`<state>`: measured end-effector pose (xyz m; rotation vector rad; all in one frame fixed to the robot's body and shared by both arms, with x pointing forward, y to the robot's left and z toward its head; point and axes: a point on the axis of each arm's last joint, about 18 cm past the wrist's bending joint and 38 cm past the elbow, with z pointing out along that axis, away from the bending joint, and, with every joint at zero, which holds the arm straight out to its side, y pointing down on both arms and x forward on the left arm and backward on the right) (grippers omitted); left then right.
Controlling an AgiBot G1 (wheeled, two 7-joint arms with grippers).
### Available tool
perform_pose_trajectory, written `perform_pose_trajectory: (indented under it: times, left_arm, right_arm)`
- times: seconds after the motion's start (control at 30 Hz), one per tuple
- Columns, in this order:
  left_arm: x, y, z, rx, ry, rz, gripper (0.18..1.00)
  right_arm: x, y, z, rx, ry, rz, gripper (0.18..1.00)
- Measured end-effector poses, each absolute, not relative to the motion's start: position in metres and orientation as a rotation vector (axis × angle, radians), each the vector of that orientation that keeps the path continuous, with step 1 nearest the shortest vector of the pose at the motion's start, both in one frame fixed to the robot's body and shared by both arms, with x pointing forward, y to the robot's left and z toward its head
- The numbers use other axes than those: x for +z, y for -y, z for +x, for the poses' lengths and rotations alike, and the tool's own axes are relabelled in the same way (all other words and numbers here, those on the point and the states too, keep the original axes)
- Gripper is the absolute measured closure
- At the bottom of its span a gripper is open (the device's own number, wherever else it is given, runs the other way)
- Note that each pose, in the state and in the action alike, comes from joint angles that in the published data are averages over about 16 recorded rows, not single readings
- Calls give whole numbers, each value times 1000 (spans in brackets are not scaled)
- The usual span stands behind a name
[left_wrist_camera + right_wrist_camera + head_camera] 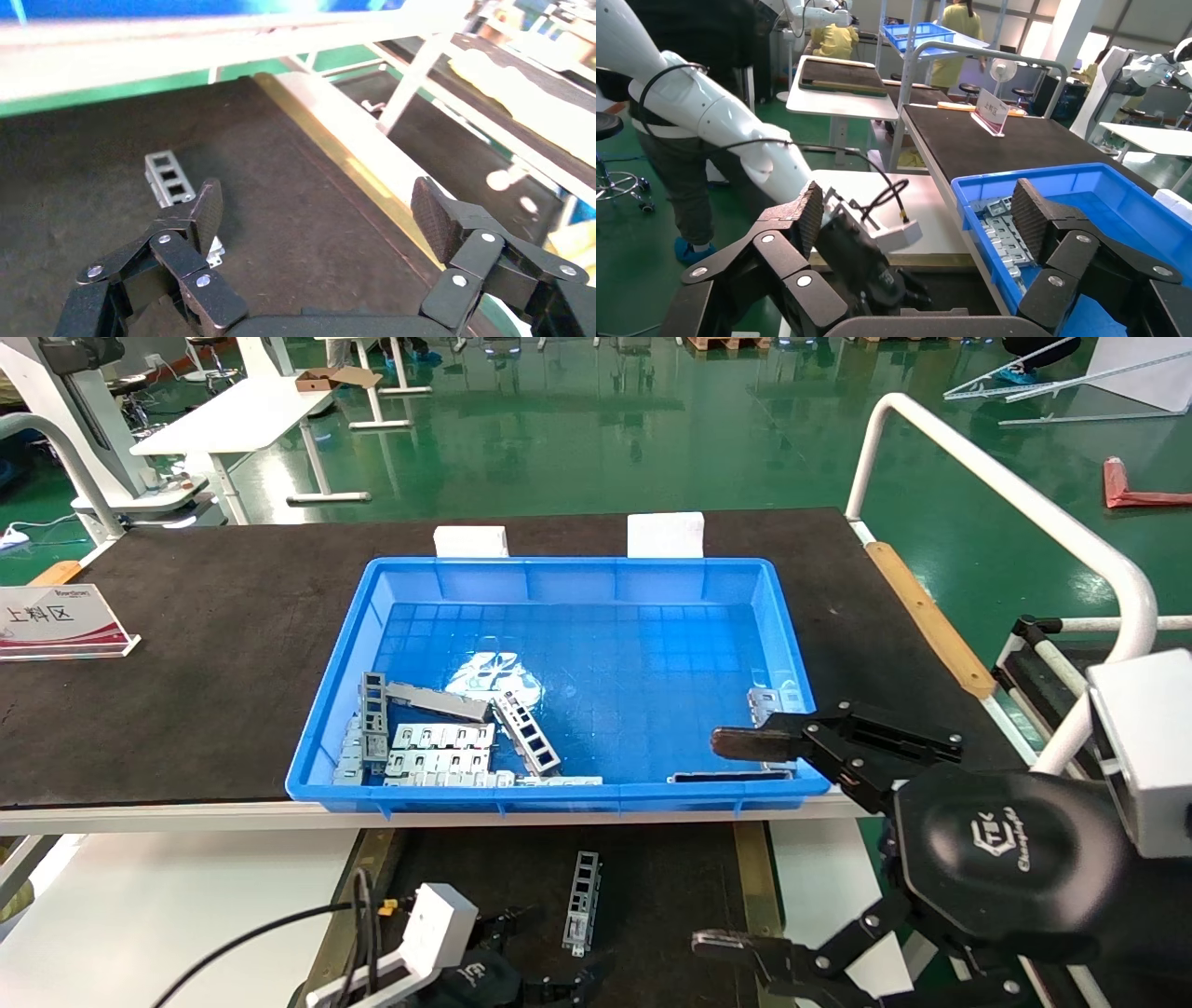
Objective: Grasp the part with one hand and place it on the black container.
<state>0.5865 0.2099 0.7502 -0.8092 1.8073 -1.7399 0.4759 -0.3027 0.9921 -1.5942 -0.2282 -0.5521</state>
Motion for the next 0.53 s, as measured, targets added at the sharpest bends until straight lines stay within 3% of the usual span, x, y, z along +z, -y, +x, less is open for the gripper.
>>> perform_pose_trajectory:
  times: [0.27,0.53]
  left_arm:
    - [777,-231,571,-1774,-1841,-661,196]
    - [793,-242,564,-1798,-1837,-591,185]
  right_arm:
    - [992,303,476,-552,228,-1594,201]
    - [992,303,476,-552,228,-1594,182]
